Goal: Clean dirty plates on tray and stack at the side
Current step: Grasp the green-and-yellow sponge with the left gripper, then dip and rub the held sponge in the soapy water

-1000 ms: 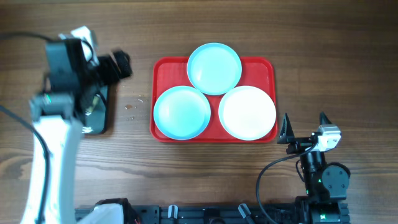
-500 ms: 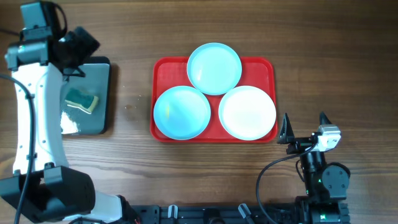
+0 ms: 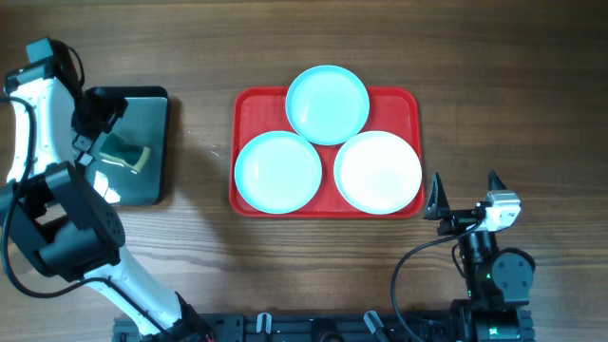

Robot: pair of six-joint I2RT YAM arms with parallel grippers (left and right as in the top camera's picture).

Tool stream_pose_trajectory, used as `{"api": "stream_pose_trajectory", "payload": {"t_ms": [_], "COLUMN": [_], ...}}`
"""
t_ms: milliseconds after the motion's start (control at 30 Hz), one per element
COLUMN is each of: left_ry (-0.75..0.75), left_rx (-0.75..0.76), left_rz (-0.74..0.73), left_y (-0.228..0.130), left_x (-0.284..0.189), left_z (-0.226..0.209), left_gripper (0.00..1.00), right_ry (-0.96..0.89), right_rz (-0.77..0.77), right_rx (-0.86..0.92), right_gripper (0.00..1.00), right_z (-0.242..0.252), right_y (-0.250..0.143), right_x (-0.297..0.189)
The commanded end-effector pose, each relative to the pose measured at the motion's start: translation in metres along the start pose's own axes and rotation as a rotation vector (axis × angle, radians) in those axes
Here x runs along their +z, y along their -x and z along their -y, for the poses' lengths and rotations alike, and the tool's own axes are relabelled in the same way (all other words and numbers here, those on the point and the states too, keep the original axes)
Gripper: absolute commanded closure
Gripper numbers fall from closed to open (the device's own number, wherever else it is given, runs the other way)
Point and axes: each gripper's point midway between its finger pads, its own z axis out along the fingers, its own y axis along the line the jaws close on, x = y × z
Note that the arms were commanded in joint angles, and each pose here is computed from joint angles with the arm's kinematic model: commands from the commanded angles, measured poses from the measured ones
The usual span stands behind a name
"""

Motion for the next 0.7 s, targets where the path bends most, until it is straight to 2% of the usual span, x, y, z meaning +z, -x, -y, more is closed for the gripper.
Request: {"api": "stream_pose_trajectory", "payload": {"t_ms": [0,100,233,500,533,600,667], "left_ry": [0.017,0.015,0.026,0.037,0.032,0.019,0.004], "left_rx": [-0.011,-0.009,-0.008,-0.007,-0.008,-0.009,-0.010], "left_rz": [-0.047,-0.118,-0.125,-0.143,-0.137,-0.123,-0.106], "left_y": [-0.009,-0.025,-0.036,-0.051,-0.050,-0.046,-0.043], "left_x": [0.009,0.022,0.048,0.072,0.072,0.073,0.076], "left_z": [-0.001,-0.003,-0.010,-0.019,-0.018,-0.015,-0.012], "left_gripper": [0.03,0.04,0.00,0.04,0.06,0.20,0.23], "right_ry": [0.002,0.002,0.002,0.002,0.002,0.002,0.002], "right_rz": [0.006,0.006,0.006,0.006,0.006,0.006,0.006], "right_rx": [0.010,0.010,0.010,0.010,0.010,0.010,0.010], "right_gripper": [0.00,0.00,0.00,0.00,0.00,0.00,0.00], "right_z": [0.000,0.000,0.000,0.000,0.000,0.000,0.000], "right_y": [0.001,0.001,0.001,0.001,0.001,0.001,0.001], "right_x": [0.000,0.000,0.000,0.000,0.000,0.000,0.000]}}
